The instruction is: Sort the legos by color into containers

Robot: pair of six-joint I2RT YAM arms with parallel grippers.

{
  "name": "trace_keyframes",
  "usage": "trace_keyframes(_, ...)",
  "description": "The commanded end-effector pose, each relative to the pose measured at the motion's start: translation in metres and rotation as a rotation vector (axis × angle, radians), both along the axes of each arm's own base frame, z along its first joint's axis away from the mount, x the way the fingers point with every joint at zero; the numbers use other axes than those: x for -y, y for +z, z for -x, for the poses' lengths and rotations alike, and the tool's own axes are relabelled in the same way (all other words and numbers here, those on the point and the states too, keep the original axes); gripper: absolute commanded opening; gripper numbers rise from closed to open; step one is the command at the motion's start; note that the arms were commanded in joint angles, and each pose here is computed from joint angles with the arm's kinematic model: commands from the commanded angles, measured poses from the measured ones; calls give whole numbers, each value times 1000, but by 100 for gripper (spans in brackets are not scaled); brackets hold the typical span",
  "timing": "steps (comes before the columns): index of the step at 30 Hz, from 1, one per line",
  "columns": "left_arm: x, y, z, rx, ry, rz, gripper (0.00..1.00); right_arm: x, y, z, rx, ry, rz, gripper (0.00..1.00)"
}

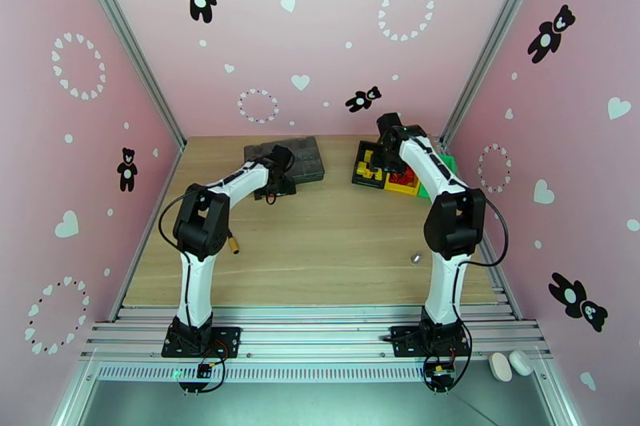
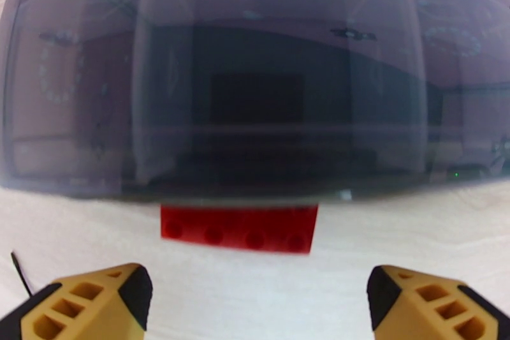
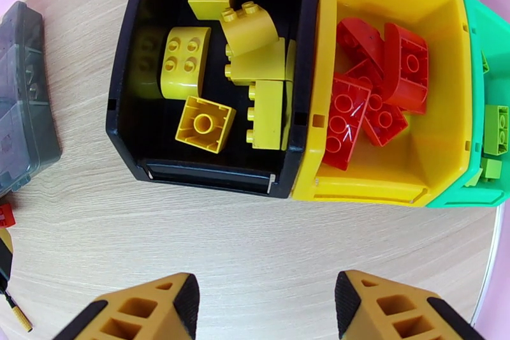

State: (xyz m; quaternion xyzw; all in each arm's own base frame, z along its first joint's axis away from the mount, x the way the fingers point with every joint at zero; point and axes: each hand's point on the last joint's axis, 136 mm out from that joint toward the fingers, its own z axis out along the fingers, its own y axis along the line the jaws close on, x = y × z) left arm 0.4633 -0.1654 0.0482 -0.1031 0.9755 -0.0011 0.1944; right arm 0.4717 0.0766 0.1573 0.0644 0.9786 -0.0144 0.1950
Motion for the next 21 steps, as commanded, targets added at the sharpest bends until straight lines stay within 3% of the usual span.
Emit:
trace_keyframes(1,-6,-9,-13,42,14,-21,94,3,27,12,26,-4,-4,61)
trace_keyframes(14,-24,-34,-11,9,58,-45,90,3,32,19,17,-4,4,61)
trace_keyframes(21,-19,-42,-15,-8,41,-33,81,0,31,22,8,4,6,61)
